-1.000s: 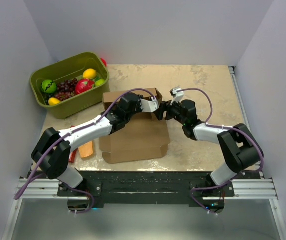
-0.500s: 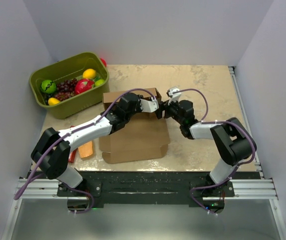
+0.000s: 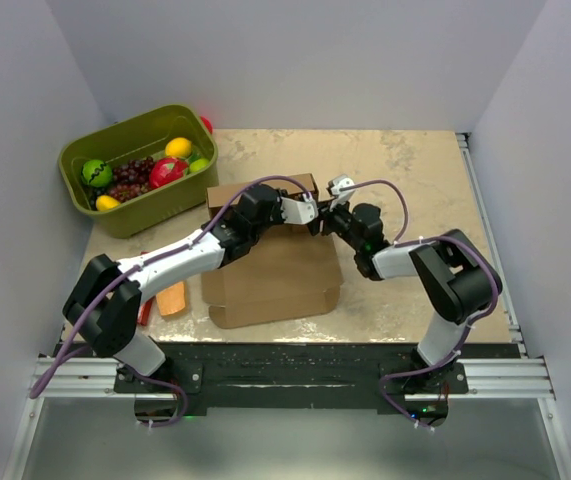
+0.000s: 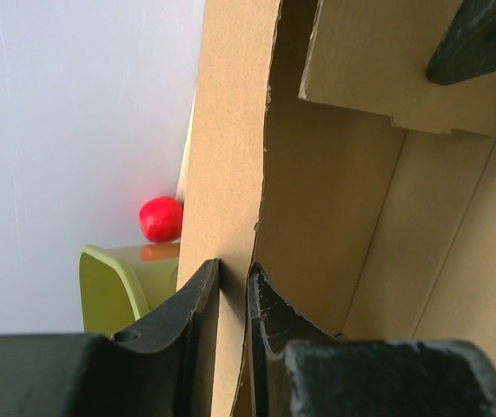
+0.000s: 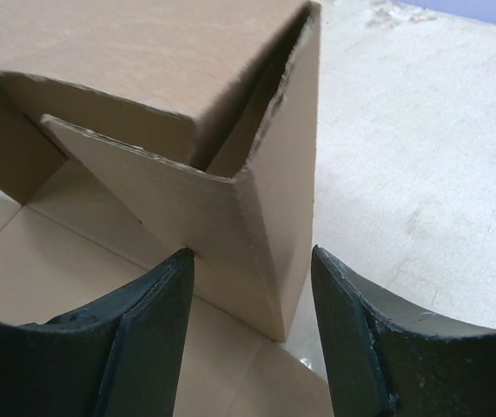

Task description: Fold the paper box

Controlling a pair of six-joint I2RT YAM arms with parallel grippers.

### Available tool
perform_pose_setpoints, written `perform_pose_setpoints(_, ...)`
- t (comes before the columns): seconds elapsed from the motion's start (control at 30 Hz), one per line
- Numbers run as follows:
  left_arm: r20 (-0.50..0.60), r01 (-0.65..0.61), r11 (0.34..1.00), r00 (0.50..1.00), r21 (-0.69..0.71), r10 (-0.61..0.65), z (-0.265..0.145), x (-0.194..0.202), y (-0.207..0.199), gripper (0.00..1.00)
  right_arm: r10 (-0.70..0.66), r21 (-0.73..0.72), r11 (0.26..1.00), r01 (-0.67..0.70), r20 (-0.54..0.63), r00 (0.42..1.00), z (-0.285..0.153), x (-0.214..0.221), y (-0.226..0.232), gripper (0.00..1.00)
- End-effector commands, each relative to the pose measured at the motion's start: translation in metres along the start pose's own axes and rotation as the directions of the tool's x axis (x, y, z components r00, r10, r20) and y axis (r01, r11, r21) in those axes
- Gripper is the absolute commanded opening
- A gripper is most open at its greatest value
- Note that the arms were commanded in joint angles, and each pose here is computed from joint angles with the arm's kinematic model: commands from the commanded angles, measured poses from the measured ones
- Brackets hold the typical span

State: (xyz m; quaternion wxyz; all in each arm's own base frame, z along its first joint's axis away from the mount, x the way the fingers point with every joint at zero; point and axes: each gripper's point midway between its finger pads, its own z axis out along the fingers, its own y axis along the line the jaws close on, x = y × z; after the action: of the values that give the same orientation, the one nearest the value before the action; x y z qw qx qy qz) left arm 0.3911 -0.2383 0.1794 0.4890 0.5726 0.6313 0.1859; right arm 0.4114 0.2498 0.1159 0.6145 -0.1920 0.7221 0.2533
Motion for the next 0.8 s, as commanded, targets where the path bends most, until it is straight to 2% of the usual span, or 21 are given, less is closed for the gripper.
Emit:
perform_pose_setpoints(0.0,-0.011,-0.010,0.966,1.000,0.258,0.014,0.003,0.011,-0.068,0.12,-0.067,0.064,0.997,0.052,0.256,0.964,0.006,-0.077,0.000,0.58)
perform_pose_setpoints(0.2,-0.003,-0.003,0.962,1.000,0.272,0.004,0.003,0.008,-0.071,0.12,-0.054,0.140,0.990,0.013,0.298,0.953,0.007,-0.079,-0.005,0.54)
perform_pose_setpoints(0.4,0.013,0.011,0.959,1.000,0.282,-0.016,0.003,0.003,-0.071,0.11,-0.029,0.203,0.978,-0.040,0.325,0.945,0.007,-0.076,-0.017,0.43)
perform_pose_setpoints(0.67,0.032,0.039,0.956,0.998,0.292,-0.050,0.001,-0.005,-0.069,0.10,0.011,0.224,0.971,-0.083,0.305,0.952,0.012,-0.066,-0.022,0.16)
perform_pose_setpoints(0.7,0.033,0.043,0.955,0.998,0.294,-0.055,0.001,-0.005,-0.069,0.10,0.009,0.233,0.969,-0.084,0.306,0.952,0.012,-0.067,-0.023,0.09)
perform_pose_setpoints(0.77,0.040,0.058,0.954,0.997,0.293,-0.073,0.001,-0.009,-0.067,0.09,0.012,0.246,0.965,-0.089,0.296,0.955,0.012,-0.063,-0.026,0.06)
